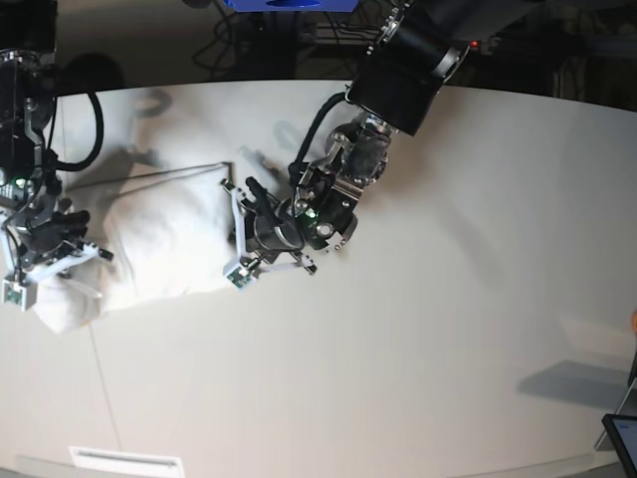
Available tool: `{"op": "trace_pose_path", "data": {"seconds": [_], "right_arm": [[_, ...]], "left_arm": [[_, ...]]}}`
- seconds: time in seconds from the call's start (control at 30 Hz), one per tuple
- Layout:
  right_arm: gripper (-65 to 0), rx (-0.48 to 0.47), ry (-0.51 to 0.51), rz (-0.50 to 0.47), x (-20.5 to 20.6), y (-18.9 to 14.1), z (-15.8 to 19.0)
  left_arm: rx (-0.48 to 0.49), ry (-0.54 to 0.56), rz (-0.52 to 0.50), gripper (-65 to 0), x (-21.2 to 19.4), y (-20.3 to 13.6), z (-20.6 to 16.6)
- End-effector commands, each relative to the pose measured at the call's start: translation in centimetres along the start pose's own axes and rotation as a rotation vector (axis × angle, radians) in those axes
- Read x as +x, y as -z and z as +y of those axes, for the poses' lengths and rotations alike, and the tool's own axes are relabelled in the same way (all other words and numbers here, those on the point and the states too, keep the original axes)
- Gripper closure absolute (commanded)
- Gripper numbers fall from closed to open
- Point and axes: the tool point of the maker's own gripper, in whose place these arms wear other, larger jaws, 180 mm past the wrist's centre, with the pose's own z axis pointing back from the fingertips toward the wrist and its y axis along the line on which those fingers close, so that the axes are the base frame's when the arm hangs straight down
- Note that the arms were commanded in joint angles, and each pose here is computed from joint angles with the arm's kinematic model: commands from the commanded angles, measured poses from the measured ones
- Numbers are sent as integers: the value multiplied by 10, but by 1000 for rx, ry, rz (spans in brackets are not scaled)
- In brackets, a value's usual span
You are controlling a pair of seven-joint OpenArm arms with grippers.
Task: Fold the T-shirt properly
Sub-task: 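Grasp the shirt with both grippers and fold it over again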
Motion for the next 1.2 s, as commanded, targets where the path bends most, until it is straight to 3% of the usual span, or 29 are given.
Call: {"op": "trace_pose_path", "data": {"seconds": [0.0, 0.47, 0.63, 0.93, 1.17], "right_arm": [[0, 0, -21, -74, 23, -5, 1], [0, 40, -42, -2, 1, 3, 52], [0, 56, -123, 45, -11, 3, 66], [0, -125, -332, -37, -21, 4, 66], [0, -78, -414, -65, -36, -1, 102]], "left_arm": [[5, 17, 110, 0, -23, 2, 0], [12, 21, 109, 0, -21, 1, 4], [13, 21, 111, 0, -22, 1, 4], [4, 22, 117, 0, -27, 2, 0], [2, 22, 119, 0, -27, 2, -1]]}}
